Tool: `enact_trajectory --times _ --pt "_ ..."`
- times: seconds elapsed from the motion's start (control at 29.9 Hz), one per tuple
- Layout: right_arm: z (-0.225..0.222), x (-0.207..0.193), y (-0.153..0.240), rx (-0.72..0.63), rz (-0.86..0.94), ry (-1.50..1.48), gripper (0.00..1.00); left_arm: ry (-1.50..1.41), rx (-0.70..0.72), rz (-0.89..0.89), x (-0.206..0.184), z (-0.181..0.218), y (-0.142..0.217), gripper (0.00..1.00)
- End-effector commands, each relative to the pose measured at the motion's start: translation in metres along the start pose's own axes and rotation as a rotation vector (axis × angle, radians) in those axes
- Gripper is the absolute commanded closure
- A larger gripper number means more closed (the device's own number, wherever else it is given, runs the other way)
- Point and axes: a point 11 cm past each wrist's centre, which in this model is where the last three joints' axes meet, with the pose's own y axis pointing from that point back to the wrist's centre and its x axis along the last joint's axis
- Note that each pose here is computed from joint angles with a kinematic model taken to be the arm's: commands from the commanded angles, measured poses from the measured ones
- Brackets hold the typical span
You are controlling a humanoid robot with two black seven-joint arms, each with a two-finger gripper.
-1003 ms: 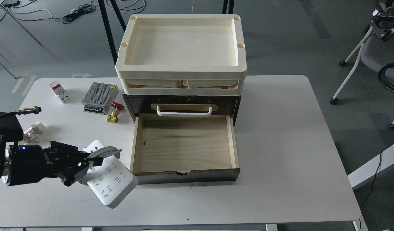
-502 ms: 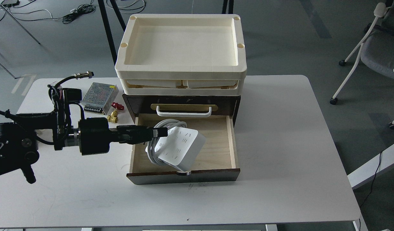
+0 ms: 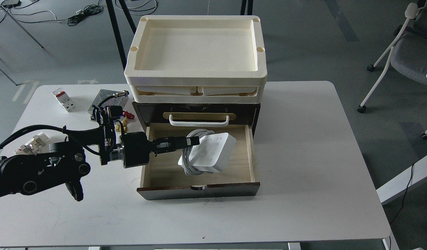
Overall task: Put charging cable into cabinet
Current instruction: 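Lower the power strip and cable onto the drawer bottom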
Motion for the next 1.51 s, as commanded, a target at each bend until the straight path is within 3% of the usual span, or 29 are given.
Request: enact_trajectory --times 0.0,0.33,1.04,1.47 --pt "0.000 -0.001 0.000 -0.001 -0.002 -0.001 0.00 0.012 0.052 0.016 0.001 -0.019 0.002 0.98" --pt "0.000 0.000 0.000 0.000 -0.001 0.000 0.00 0.035 0.127 0.035 -0.002 -0.046 0.015 0.97" --pt "0.004 0.004 0.003 -0.007 0.008 0.000 0.00 0.028 0.064 0.035 0.004 -0.022 0.019 0.97" --pt "0.008 0.006 0.004 -0.010 0.013 -0.002 0.00 0.042 0.112 0.066 0.007 -0.041 0.018 0.97"
